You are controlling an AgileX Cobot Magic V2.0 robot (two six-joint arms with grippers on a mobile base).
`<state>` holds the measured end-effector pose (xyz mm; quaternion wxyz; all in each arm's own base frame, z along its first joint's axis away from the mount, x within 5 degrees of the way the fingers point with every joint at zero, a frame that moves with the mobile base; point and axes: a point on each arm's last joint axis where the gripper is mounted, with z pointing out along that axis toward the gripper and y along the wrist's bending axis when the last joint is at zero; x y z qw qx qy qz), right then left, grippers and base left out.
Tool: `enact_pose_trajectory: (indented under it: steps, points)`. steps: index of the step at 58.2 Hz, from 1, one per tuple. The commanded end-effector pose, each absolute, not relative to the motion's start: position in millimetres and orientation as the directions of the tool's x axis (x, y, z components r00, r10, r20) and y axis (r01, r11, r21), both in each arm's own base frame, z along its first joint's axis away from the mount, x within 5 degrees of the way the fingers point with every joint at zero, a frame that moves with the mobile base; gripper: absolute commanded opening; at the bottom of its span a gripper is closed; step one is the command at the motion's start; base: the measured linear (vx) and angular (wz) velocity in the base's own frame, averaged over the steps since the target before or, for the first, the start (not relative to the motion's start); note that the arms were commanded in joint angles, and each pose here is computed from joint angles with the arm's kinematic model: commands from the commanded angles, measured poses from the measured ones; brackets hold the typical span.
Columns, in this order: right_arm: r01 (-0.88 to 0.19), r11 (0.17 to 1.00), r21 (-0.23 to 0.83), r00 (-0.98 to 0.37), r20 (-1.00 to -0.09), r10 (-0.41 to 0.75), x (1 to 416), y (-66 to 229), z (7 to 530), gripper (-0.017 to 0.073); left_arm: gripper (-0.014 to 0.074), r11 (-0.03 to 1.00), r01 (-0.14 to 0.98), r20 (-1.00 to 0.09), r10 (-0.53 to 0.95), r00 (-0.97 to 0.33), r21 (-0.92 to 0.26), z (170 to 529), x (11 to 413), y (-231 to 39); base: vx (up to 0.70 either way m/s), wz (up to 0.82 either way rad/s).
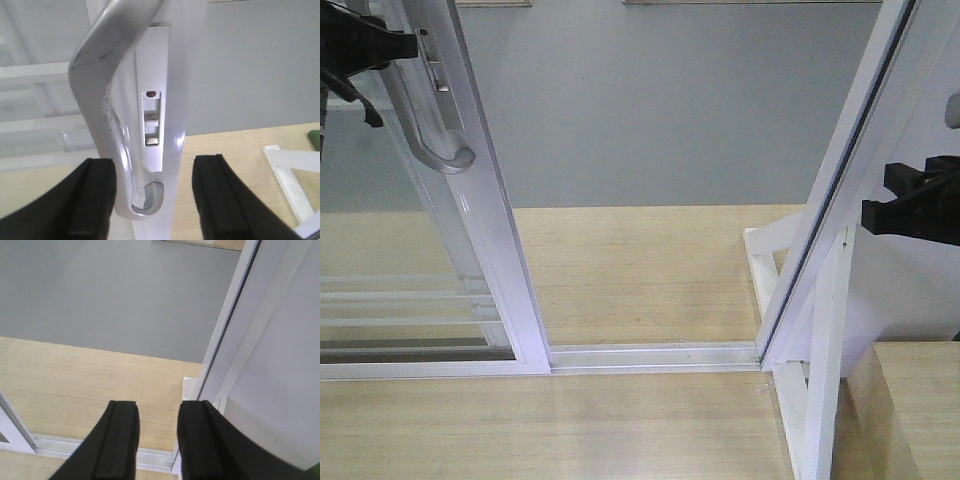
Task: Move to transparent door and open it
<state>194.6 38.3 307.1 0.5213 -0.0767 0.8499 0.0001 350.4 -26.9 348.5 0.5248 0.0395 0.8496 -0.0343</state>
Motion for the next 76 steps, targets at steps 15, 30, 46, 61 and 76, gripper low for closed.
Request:
enact_pose_trajectory:
  steps: [15,30,46,61,76]
  points:
    - [-0.148,0.984,-0.095,-0.366,-0.920,-0.144,196,39,322,0.0289,0.0461,0.995,0.098,-0.955,0.028,-0.296,-0.001,379,269,-21,0.00,0.00]
    - [-0.140,0.985,-0.098,-0.382,-0.913,-0.145,195,38,321,0.0289,0.0461,0.994,0.107,-0.970,0.020,-0.243,-0.006,383,185,-16,0.00,0.00]
    - [-0.138,0.985,-0.099,-0.385,-0.911,-0.146,195,38,321,0.0289,0.0461,0.993,0.118,-0.992,0.017,-0.128,0.002,406,126,-13,0.00,0.00]
    - [-0.138,0.985,-0.099,-0.385,-0.911,-0.146,195,38,321,0.0289,0.0454,0.993,0.102,-0.997,0.065,-0.038,0.060,416,102,-10,0.00,0.00]
    - [-0.138,0.985,-0.099,-0.385,-0.911,-0.146,195,38,321,0.0289,0.0305,0.993,0.083,-0.997,0.082,-0.011,0.081,378,90,-7,0.00,0.00]
